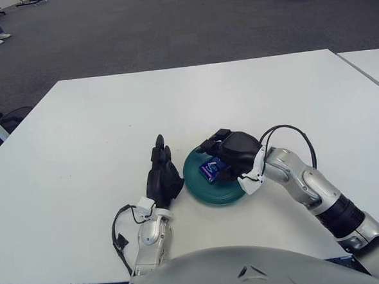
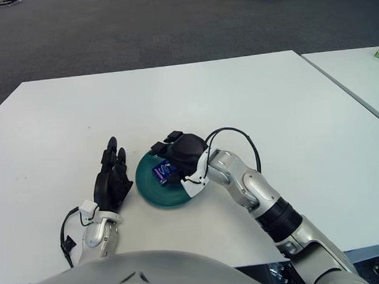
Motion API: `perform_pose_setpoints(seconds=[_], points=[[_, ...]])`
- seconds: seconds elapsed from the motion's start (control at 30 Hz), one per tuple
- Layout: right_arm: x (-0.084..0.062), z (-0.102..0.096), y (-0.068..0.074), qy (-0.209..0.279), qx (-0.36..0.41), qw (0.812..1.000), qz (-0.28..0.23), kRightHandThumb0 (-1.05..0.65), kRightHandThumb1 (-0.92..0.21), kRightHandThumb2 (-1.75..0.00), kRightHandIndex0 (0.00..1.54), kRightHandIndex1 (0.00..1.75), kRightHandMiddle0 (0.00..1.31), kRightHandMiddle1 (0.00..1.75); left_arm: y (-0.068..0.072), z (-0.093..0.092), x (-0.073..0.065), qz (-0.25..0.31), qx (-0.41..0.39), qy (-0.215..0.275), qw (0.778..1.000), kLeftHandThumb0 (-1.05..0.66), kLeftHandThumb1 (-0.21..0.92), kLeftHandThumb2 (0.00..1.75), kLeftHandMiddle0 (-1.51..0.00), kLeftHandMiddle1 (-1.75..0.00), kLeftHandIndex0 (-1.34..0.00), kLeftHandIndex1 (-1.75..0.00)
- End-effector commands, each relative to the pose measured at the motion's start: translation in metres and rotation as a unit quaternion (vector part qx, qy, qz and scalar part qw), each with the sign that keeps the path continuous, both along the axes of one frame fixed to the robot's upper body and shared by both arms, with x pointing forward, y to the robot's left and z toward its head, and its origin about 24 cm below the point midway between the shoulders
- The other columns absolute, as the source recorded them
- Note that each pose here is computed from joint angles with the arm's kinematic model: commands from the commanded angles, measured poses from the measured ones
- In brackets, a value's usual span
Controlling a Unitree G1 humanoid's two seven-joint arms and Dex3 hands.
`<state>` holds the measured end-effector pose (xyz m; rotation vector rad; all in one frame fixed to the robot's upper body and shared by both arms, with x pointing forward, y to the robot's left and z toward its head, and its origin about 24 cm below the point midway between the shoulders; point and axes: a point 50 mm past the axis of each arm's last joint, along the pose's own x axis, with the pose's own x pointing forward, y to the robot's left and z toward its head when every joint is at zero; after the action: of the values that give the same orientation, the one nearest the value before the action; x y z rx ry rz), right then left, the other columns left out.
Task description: Put the gum into the plate.
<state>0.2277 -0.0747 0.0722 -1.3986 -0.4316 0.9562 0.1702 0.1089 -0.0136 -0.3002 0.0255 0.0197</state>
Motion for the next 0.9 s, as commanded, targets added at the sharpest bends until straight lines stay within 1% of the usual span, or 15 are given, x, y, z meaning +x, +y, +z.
perform_pose_setpoints(seconds=[0.0, 0.2, 0.3, 0.47, 0.57, 0.6, 0.63, 0.7, 0.73, 0.77, 0.8, 0.87], points=[[0.003, 0.001, -0.004, -0.001, 0.023, 1.0, -0.009, -1.05, -0.92, -0.98, 0.0, 0.0, 0.0, 0.01, -0.011, -0.014, -0.004, 0.015, -0.037, 0.048, 0.998, -1.05, 0.92, 0.92, -0.07, -0.02, -0.05, -0.05], [0.003, 0.0, -0.006, 0.017, 0.065, 0.997, -0.028, -1.05, -0.92, -0.96, 0.0, 0.0, 0.0, 0.0, -0.011, -0.014, -0.004, 0.007, -0.027, 0.042, 0.999, -1.05, 0.92, 0.92, -0.06, -0.01, -0.04, -0.06], [0.003, 0.0, -0.007, 0.029, 0.101, 0.993, -0.045, -1.05, -0.92, -0.96, 0.0, 0.0, 0.0, 0.0, -0.012, -0.014, -0.005, 0.004, -0.026, 0.041, 0.999, -1.05, 0.92, 0.93, -0.05, -0.01, -0.03, -0.06], [0.002, 0.0, -0.009, 0.047, 0.178, 0.979, -0.084, -1.05, -0.92, -0.97, 0.0, 0.0, 0.0, 0.0, -0.011, -0.014, -0.006, 0.0, -0.026, 0.04, 0.999, -1.05, 0.92, 0.93, -0.04, 0.0, -0.02, -0.07], [0.0, -0.003, -0.014, 0.066, 0.238, 0.96, -0.13, -1.05, -0.92, -0.97, 0.0, 0.0, 0.0, 0.0, -0.011, -0.015, -0.006, 0.003, -0.021, 0.037, 0.999, -1.05, 0.92, 0.92, -0.04, 0.0, -0.01, -0.08], [-0.001, -0.004, -0.019, 0.079, 0.271, 0.946, -0.158, -1.05, -0.92, -0.97, 0.0, 0.0, 0.0, 0.0, -0.011, -0.015, -0.006, 0.005, -0.017, 0.036, 0.999, -1.05, 0.92, 0.92, -0.03, 0.0, -0.01, -0.08], [-0.001, -0.006, -0.023, 0.087, 0.291, 0.936, -0.177, -1.05, -0.92, -0.96, 0.0, 0.0, 0.0, 0.0, -0.011, -0.016, -0.006, 0.006, -0.015, 0.034, 0.999, -1.05, 0.92, 0.92, -0.03, 0.0, -0.01, -0.08], [-0.002, -0.008, -0.028, 0.102, 0.321, 0.92, -0.202, -1.05, -0.92, -0.96, 0.0, 0.0, 0.0, 0.0, -0.011, -0.016, -0.006, 0.008, -0.012, 0.032, 0.999, -1.05, 0.92, 0.92, -0.03, 0.0, 0.0, -0.08], [-0.001, -0.012, -0.031, 0.129, 0.364, 0.894, -0.228, -1.05, -0.92, -0.96, 0.0, 0.0, 0.0, 0.0, -0.011, -0.017, -0.005, 0.008, -0.009, 0.028, 1.0, -1.05, 0.92, 0.92, -0.02, 0.0, 0.0, -0.08], [-0.001, -0.014, -0.034, 0.148, 0.395, 0.872, -0.247, -1.05, -0.92, -0.96, 0.0, 0.0, 0.0, 0.0, -0.011, -0.018, -0.005, 0.008, -0.006, 0.025, 1.0, -1.05, 0.92, 0.92, -0.02, 0.0, 0.0, -0.08], [0.0, -0.016, -0.034, 0.172, 0.441, 0.838, -0.271, -1.05, -0.92, -0.96, 0.0, 0.0, 0.01, 0.0, -0.011, -0.018, -0.005, 0.006, -0.003, 0.021, 1.0, -1.05, 0.92, 0.92, -0.01, 0.0, 0.0, -0.08], [0.001, -0.017, -0.034, 0.197, 0.494, 0.794, -0.295, -1.05, -0.92, -0.96, 0.0, 0.0, 0.02, 0.01, -0.011, -0.018, -0.005, 0.003, 0.001, 0.016, 1.0, -1.05, 0.92, 0.93, 0.0, 0.0, 0.0, -0.08]])
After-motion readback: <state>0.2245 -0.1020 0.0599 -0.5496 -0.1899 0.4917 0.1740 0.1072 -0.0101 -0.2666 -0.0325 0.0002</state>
